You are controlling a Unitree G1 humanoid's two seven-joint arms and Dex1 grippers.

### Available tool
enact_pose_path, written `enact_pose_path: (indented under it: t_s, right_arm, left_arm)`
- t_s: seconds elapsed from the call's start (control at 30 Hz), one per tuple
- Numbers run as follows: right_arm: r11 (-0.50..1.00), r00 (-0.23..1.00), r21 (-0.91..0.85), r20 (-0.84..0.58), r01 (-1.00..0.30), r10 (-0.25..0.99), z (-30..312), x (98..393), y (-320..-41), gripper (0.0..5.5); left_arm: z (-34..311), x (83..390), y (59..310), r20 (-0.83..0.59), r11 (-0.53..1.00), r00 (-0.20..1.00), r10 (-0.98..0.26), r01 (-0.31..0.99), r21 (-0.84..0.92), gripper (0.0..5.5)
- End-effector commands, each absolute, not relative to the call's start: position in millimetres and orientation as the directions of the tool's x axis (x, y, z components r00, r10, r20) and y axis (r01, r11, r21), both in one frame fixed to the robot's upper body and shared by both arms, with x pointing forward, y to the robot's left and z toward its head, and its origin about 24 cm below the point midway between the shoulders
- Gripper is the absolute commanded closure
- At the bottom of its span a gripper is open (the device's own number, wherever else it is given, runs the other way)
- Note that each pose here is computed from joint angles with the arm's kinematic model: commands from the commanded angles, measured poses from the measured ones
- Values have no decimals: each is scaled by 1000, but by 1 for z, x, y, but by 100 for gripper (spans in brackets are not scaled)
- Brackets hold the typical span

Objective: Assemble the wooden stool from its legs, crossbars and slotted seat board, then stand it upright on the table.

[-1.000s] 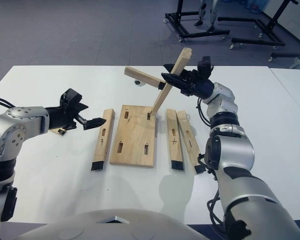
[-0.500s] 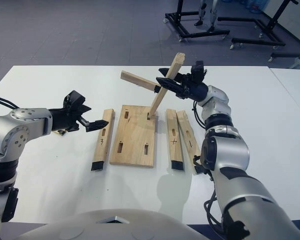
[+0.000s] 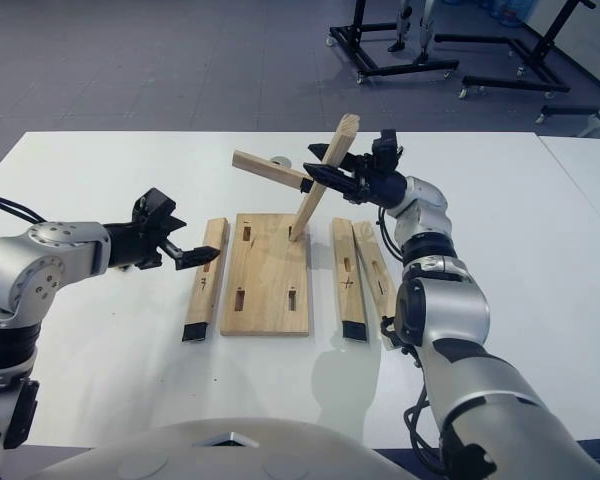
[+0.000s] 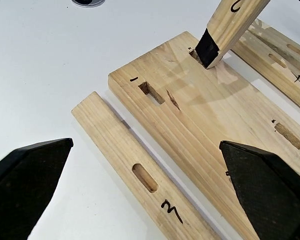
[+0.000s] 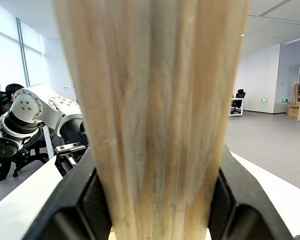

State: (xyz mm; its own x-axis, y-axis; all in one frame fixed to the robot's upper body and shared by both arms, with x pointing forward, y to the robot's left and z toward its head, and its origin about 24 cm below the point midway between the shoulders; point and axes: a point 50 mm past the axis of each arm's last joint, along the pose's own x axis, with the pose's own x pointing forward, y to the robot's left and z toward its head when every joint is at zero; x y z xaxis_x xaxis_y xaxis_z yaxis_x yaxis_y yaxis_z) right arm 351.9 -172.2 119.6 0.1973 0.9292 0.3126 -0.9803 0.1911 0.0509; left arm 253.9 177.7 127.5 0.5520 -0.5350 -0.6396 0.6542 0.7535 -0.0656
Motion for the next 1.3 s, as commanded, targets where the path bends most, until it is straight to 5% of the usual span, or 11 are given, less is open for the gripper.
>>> enact_pose_path:
  t_s: [0.03, 0.53, 0.93, 1.3]
  right_arm:
    - [159, 165, 45, 240, -986, 957, 116, 350, -167, 345]
    - [35, 45, 82, 126, -996, 991, 107, 344, -149, 345]
    - [192, 118, 317, -238, -929, 964, 28, 322, -142, 345]
    - [287, 99, 519, -359, -805, 928, 2, 310, -144, 345]
  left_arm:
    - [124, 251, 175, -638, 752, 554, -535, 656, -61, 10]
    - [120, 246, 169, -626, 756, 563, -540, 650, -68, 10]
    - [118, 245, 165, -617, 764, 572, -540, 641, -75, 10]
    - [115, 246, 162, -608, 774, 585, -538, 629, -80, 10]
